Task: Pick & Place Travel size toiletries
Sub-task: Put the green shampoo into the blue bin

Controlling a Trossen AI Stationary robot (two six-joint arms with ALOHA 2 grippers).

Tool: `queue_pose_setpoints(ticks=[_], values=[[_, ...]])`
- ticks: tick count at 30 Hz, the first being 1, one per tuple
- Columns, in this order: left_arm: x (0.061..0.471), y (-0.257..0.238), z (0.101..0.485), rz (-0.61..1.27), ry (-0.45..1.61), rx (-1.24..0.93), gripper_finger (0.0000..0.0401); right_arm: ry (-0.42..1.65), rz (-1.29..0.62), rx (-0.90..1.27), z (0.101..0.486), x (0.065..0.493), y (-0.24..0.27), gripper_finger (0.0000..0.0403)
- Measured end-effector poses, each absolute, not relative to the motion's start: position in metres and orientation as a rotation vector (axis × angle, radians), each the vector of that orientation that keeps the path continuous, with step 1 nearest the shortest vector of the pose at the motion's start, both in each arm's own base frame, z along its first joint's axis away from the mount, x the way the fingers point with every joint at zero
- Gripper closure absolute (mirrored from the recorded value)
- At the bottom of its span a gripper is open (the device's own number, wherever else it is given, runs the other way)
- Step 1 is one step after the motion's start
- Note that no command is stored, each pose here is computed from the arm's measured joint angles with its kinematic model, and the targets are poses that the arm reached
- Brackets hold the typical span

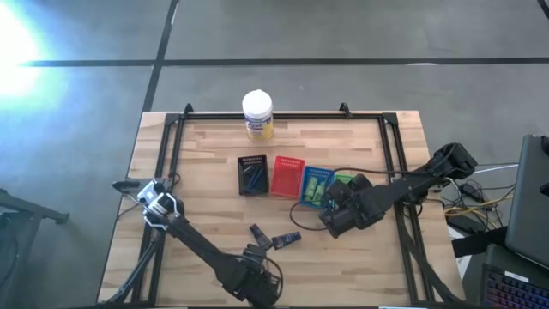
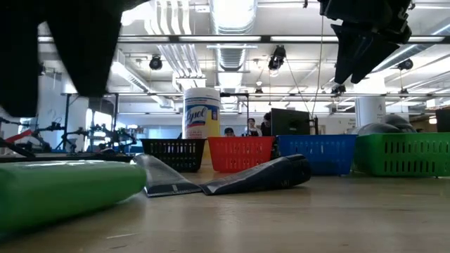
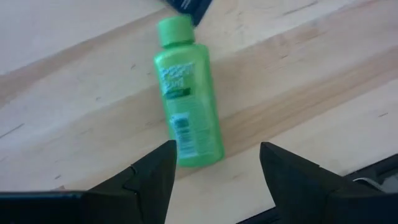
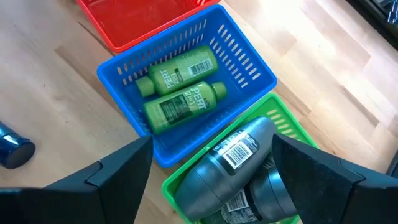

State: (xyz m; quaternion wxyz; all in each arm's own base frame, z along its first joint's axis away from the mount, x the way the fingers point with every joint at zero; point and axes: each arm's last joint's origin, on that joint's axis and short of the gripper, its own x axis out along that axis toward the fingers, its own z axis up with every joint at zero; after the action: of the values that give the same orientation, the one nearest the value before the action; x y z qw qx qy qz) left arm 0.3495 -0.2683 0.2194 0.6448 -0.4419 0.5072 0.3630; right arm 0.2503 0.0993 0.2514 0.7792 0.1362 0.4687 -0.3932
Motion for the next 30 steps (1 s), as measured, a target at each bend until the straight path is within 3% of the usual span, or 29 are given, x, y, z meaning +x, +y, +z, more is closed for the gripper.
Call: queue_pose_setpoints(ticks=[16,30], values=[[0.349,-0.27,0.191,0.802,1.205,-1.051,0.0163,1.029,-0.861,0.258,0.244,0.248,0.097,0.0048],[0.346,-0.261,0.168,0.834,1.209,-1.029,0.0099,1.045,-0.85,0.25,0.24,0.247,0.097,0.0048]])
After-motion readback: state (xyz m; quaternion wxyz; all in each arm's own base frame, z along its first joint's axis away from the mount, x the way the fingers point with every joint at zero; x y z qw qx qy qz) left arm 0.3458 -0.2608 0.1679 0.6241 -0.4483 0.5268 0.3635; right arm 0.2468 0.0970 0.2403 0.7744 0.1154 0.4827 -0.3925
